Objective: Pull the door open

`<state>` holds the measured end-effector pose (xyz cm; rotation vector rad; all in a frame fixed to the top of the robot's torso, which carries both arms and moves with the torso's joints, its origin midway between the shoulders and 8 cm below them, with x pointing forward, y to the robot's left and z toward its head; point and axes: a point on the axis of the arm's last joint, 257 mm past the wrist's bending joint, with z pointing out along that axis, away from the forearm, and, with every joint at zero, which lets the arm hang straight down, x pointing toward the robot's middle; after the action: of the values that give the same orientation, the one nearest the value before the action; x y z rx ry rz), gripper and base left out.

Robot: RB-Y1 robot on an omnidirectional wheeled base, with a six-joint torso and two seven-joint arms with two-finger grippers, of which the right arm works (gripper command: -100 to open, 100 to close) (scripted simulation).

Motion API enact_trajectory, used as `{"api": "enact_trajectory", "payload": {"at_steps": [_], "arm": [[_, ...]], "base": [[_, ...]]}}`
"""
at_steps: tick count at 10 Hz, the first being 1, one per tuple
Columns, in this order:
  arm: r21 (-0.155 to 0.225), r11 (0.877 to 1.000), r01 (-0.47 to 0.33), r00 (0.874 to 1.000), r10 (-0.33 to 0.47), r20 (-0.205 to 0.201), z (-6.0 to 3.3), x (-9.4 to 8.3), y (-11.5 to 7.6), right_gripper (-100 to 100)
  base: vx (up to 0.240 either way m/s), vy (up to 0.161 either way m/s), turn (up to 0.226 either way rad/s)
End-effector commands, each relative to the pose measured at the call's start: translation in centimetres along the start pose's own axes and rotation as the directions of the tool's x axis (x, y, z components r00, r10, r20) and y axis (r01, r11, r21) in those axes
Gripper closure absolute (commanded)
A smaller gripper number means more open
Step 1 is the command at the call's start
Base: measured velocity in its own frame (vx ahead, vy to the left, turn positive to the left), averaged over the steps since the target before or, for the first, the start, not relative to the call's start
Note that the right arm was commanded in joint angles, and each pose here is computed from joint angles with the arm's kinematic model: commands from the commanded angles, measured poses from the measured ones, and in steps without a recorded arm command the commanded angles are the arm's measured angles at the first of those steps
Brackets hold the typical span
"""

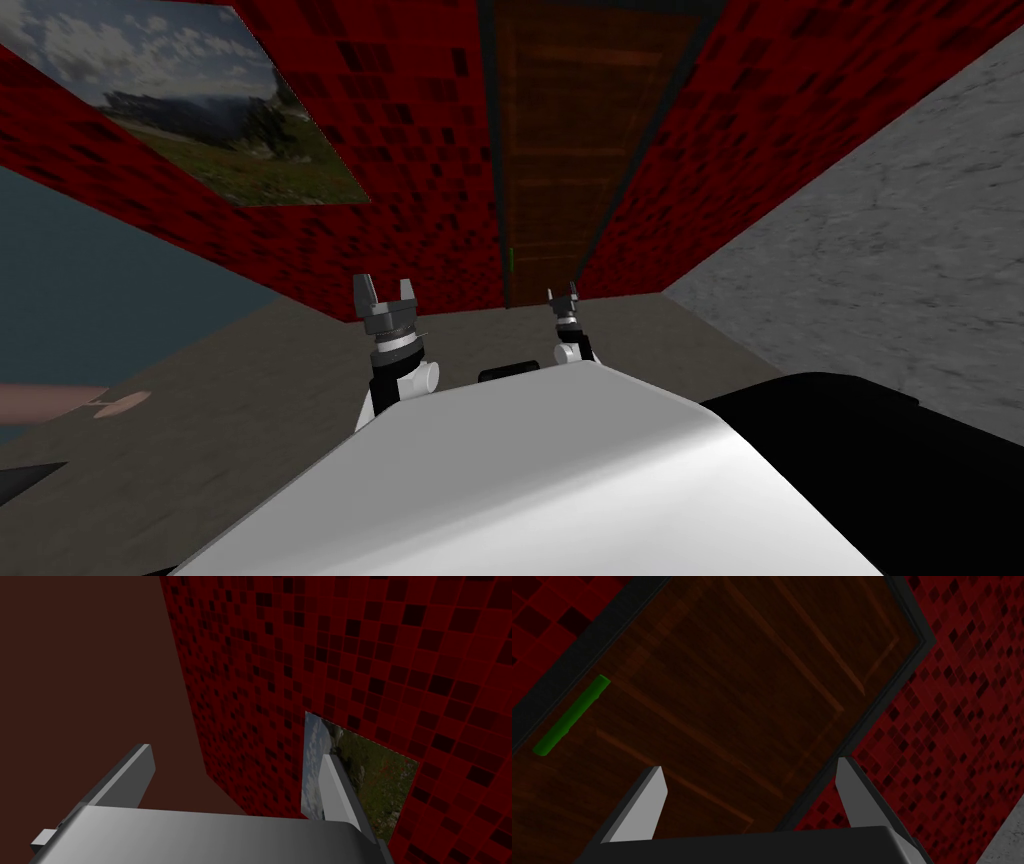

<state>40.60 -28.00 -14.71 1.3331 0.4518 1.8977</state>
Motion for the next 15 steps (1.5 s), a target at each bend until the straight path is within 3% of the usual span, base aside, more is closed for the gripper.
{"api": "enact_trajectory", "payload": {"at_steps": [1, 4, 8, 15], "arm": [[0.008, 0.999, -0.044, 0.999, 0.044, 0.015, -0.36, -0.8, -0.6, -100], [0.019, 0.993, -0.121, 0.992, 0.120, 0.045, -0.89, -2.4, -1.9, -100], [0.025, 0.976, -0.219, 0.972, 0.216, 0.090, -1.71, -4.6, -3.5, -100], [0.009, 0.930, -0.368, 0.916, 0.360, 0.176, -3.43, -8.6, -5.7, -100]], "base": [[0.110, 0.027, 0.096], [0.111, 0.017, 0.087], [0.106, 0.014, 0.089], [0.104, 0.014, 0.095]]}}
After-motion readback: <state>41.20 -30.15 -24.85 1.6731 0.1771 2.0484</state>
